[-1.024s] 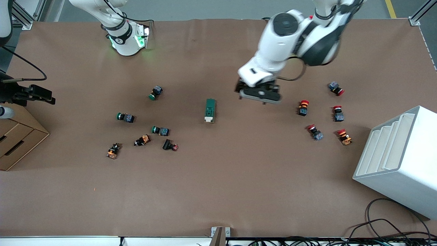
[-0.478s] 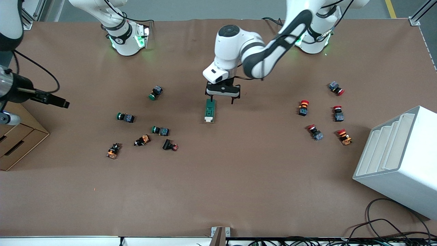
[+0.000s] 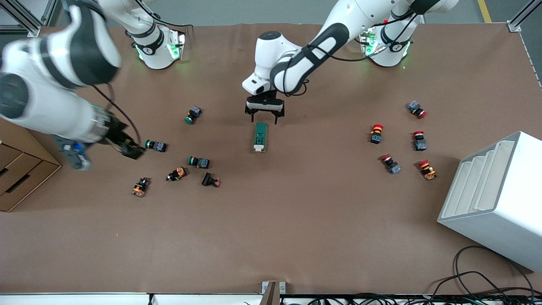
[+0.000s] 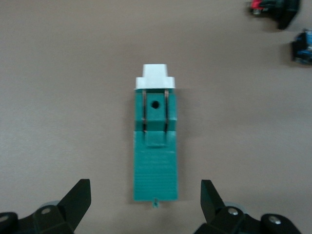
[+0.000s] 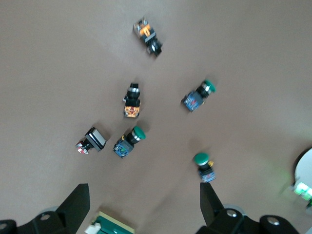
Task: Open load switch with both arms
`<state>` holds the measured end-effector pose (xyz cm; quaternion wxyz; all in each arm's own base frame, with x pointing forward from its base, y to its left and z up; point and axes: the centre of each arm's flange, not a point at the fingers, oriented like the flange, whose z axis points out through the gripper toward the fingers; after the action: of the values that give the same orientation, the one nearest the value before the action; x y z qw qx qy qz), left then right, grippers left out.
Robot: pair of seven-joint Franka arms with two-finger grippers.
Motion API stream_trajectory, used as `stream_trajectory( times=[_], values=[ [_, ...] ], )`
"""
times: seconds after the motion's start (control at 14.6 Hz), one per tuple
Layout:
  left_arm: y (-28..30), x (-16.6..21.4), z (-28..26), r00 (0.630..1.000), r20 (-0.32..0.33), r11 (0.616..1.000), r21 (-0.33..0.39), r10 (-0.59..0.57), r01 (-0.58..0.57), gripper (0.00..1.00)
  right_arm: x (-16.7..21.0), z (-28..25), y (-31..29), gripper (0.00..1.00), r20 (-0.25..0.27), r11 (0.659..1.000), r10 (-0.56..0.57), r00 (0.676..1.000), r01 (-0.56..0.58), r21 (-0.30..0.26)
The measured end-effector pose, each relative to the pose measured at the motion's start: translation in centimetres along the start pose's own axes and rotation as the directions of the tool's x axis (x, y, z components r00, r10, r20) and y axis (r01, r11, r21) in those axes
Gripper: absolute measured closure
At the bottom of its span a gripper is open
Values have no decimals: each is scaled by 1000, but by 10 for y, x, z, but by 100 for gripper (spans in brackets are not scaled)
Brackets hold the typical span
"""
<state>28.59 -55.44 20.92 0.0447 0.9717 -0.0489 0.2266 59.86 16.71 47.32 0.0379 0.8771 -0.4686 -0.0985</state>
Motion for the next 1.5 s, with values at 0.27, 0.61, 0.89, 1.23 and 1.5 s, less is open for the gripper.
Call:
stream_trajectory(
  times=[0.27, 0.61, 0.89, 1.23, 1.5],
  values=[
    [7, -32, 6, 985, -172, 999, 31, -18, 23, 0, -52, 69, -61, 0, -35, 976, 211, 977, -213, -54],
    [7, -65, 27, 953, -304, 999, 39, -6, 18, 2, -117, 144, -133, 0, -91, 930, 354, 931, -360, -69],
    [5, -96, 43, 932, -361, 998, 68, 29, -4, 2, -150, 189, -163, 0, -42, 901, 427, 903, -429, -60],
    [0, -127, 62, 895, -444, 998, 65, 38, -11, 2, -192, 211, -165, 0, 14, 904, 417, 909, -413, -115],
    [0, -130, 66, 877, -479, 999, 16, 43, -40, 1, -204, 258, -166, 0, 50, 884, 438, 898, -420, -204]
  ],
)
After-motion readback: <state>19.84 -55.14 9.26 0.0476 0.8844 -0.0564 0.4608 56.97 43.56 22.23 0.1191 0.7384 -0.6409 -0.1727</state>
